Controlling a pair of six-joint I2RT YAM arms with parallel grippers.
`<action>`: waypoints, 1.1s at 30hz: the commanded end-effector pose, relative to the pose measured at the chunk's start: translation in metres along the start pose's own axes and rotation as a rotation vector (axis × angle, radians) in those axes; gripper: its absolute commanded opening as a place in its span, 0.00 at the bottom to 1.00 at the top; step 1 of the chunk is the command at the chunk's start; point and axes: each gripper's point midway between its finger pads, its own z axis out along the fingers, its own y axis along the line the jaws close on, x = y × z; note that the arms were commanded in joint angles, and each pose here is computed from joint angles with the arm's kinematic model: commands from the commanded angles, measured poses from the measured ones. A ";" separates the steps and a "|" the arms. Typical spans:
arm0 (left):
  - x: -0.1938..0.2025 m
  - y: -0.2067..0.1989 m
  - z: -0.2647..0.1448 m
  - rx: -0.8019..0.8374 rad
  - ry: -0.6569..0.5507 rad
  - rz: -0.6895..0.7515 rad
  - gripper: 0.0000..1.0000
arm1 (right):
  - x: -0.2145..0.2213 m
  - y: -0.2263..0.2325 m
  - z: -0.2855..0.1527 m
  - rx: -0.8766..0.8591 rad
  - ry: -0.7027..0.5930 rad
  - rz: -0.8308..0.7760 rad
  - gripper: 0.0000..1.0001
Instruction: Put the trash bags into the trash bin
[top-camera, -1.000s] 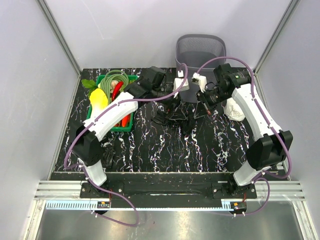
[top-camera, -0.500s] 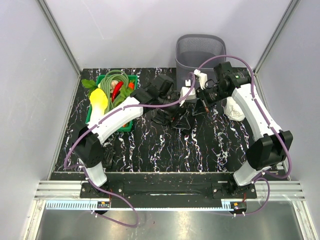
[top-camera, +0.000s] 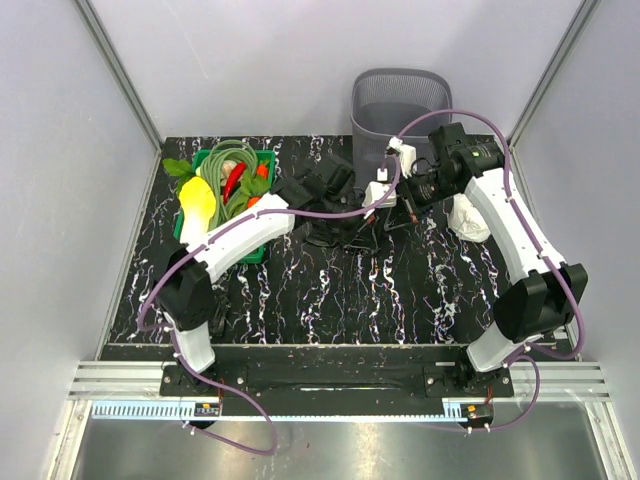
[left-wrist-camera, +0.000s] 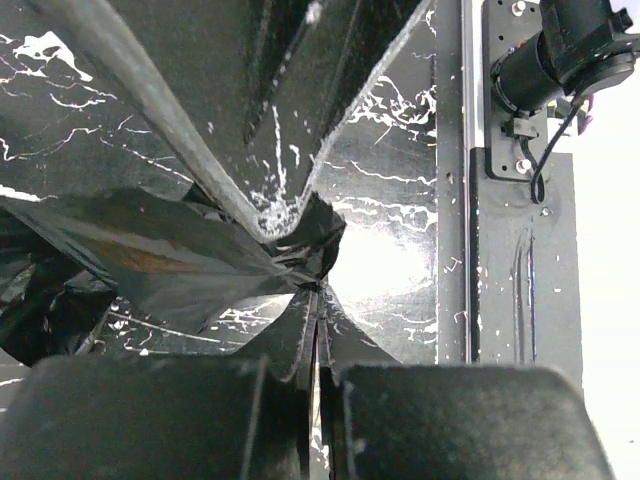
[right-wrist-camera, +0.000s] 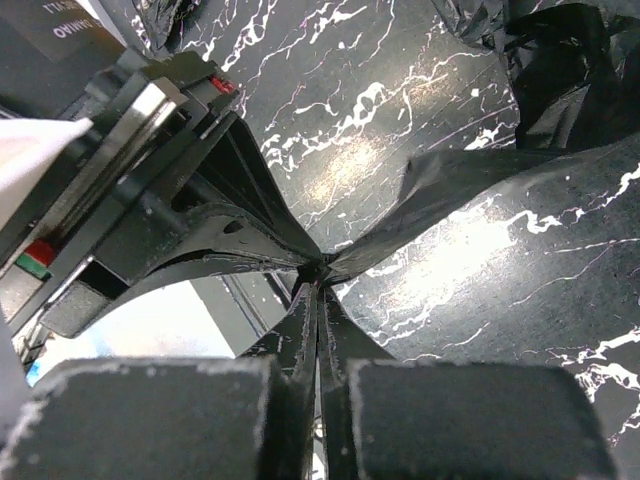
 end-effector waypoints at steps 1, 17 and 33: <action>-0.030 -0.007 -0.025 -0.053 -0.083 0.079 0.00 | -0.012 0.012 -0.012 0.015 -0.065 -0.050 0.00; -0.044 0.011 -0.048 -0.122 -0.159 -0.046 0.00 | -0.011 0.031 -0.023 -0.019 -0.131 -0.112 0.52; -0.050 -0.024 -0.051 0.091 -0.209 -0.044 0.00 | -0.013 0.025 0.007 -0.166 -0.134 -0.131 0.49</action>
